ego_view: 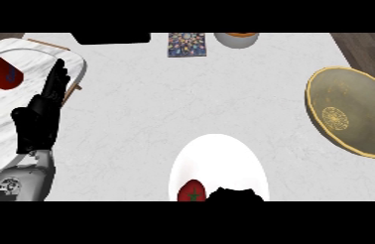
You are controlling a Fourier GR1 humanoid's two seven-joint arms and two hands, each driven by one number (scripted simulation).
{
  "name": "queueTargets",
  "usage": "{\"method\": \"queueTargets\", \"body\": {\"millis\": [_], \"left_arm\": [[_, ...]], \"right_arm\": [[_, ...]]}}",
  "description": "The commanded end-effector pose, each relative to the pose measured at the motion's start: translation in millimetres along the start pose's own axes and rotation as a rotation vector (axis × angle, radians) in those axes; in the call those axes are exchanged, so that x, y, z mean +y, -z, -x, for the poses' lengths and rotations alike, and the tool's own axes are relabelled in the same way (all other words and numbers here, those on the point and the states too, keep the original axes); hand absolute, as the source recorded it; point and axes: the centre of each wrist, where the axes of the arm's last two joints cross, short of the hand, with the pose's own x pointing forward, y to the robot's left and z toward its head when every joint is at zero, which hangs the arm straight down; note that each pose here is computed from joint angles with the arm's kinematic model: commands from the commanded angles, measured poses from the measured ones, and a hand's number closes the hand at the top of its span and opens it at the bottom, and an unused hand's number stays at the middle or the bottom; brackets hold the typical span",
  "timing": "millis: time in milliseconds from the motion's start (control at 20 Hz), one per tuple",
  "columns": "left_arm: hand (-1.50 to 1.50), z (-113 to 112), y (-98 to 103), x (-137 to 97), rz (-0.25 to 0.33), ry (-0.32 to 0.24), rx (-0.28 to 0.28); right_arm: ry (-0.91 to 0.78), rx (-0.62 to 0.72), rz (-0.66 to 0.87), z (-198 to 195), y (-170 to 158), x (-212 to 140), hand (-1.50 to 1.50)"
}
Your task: Pick the lemon from the plate and place it in the bowl
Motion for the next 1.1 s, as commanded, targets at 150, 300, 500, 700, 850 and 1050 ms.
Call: {"method": "queueTargets", "body": {"millis": [150,300,500,700,850,1050], "left_arm": [[0.0,0.3,7.4,-10.3,0.034,-0.009,-0.01],[0.0,-5.7,8.9,-2.0,0.045,-0.012,-0.01],[0.0,-17.5,6.4,-14.4,0.033,-0.001,-0.037],[0.0,-11.2,4.7,-3.7,0.038,-0.01,-0.041],[0.0,-11.2,1.1,-5.8,0.032,0.004,-0.033],[0.0,-3.1,-9.5,-13.0,0.043,-0.014,-0.042]], "right_arm": [[0.075,0.076,0.332,-22.3,-34.3,-74.5,1.5],[0.096,0.113,0.397,-13.8,-44.1,-95.2,1.5],[0.117,0.13,0.45,-1.5,-41.1,-120.1,1.5],[0.155,0.149,0.568,31.0,-17.7,-127.4,1.5],[0.125,0.16,0.626,50.8,-17.1,-155.0,1.5],[0.122,0.19,0.717,115.2,8.2,-179.3,1.5]]}}
